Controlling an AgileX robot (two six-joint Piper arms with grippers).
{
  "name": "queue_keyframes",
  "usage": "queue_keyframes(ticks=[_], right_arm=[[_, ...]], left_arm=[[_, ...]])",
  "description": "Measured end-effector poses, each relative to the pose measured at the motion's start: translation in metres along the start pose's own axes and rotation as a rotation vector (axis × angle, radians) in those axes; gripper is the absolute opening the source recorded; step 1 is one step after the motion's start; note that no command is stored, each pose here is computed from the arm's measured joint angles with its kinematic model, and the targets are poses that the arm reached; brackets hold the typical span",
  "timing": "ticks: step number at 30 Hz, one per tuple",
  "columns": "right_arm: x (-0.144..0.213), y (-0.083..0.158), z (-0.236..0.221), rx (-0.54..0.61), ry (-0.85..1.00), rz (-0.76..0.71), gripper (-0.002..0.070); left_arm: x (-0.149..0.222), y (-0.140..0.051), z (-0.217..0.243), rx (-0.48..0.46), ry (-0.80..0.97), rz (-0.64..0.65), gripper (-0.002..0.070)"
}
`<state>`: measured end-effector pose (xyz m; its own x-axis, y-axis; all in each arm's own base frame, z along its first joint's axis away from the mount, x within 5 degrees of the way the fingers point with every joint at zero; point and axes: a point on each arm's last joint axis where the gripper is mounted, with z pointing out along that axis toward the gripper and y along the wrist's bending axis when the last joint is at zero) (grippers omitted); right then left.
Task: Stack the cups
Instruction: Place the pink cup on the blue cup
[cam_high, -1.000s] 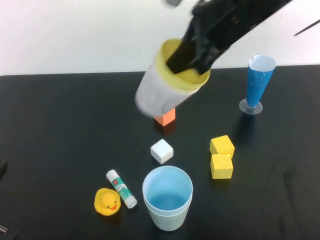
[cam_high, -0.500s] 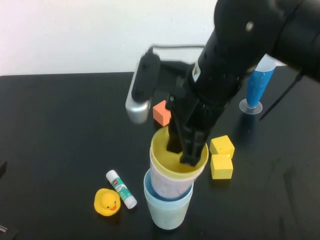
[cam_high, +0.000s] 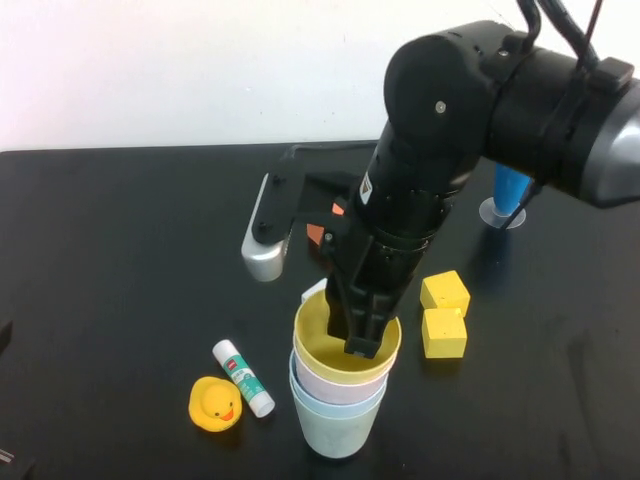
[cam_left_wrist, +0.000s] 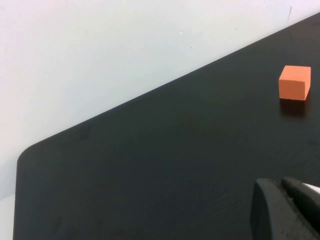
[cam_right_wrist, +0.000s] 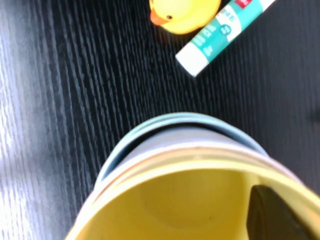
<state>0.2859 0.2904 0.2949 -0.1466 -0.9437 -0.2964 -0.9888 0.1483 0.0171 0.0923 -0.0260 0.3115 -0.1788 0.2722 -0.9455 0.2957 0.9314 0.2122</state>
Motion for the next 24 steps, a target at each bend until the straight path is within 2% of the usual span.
queue_keyframes(ticks=[3, 8, 11, 13, 17, 24], right_arm=[[-0.001, -0.002, 0.005, -0.003, 0.005, 0.002, 0.0139], [-0.001, -0.005, 0.019, -0.022, 0.03, 0.009, 0.0318], [-0.001, -0.007, 0.025, -0.032, 0.04, 0.012, 0.0356], [0.0, -0.008, 0.031, -0.039, 0.05, 0.015, 0.0353], [0.0, -0.009, 0.038, -0.058, 0.062, 0.002, 0.0274], [-0.007, -0.011, 0.027, -0.025, 0.035, -0.032, 0.0248]], left_arm=[[0.0, 0.0, 0.0, -0.001, 0.0, 0.0, 0.0001], [0.0, 0.0, 0.0, -0.002, -0.001, 0.001, 0.0001], [0.0, 0.0, 0.0, -0.002, -0.001, 0.001, 0.0001], [0.0, 0.0, 0.0, -0.002, -0.001, 0.001, 0.0001], [0.0, 0.0, 0.0, -0.002, -0.001, 0.001, 0.0001], [0.0, 0.0, 0.0, -0.002, -0.001, 0.001, 0.0001]])
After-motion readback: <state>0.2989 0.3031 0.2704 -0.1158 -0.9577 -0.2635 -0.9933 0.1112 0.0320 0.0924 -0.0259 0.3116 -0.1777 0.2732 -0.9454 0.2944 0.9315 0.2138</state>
